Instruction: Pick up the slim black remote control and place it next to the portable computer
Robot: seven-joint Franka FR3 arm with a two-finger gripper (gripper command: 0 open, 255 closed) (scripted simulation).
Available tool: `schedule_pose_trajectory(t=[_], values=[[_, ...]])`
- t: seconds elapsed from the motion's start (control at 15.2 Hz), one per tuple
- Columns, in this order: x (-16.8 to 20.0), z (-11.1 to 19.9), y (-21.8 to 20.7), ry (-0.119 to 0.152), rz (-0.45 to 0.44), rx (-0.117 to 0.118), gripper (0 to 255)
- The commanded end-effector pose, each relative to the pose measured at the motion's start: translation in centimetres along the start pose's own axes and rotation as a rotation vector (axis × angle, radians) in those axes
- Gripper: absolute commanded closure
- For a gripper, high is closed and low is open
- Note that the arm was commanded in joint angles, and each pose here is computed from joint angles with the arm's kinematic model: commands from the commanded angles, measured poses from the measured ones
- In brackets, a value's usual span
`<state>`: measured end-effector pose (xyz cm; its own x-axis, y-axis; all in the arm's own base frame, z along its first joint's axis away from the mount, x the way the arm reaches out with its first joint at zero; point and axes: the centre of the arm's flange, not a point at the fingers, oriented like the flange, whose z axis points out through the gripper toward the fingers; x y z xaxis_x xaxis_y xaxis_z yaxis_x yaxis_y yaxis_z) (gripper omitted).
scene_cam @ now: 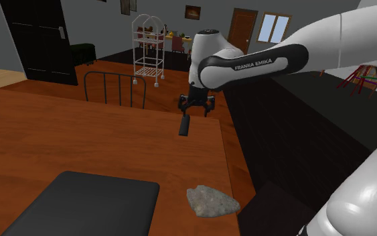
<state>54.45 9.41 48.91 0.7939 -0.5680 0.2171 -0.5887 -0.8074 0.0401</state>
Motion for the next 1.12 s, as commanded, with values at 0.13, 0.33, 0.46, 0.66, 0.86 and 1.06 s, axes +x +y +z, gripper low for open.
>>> schedule_pose_trajectory(t=[0.13,0.33,0.46,0.66,0.86,1.06], values=[[3.4,3.6,-2.5,0.001,0.119,-0.022,0],[5.3,5.6,-3.7,0.001,0.183,-0.034,0],[5.3,6.6,-3.7,0.001,0.183,-0.034,0],[5.3,8.2,-3.6,0.001,0.183,-0.034,0],[5.3,9.6,-3.6,0.001,0.183,-0.034,0],[5.3,9.6,-3.6,0.001,0.183,-0.034,0]])
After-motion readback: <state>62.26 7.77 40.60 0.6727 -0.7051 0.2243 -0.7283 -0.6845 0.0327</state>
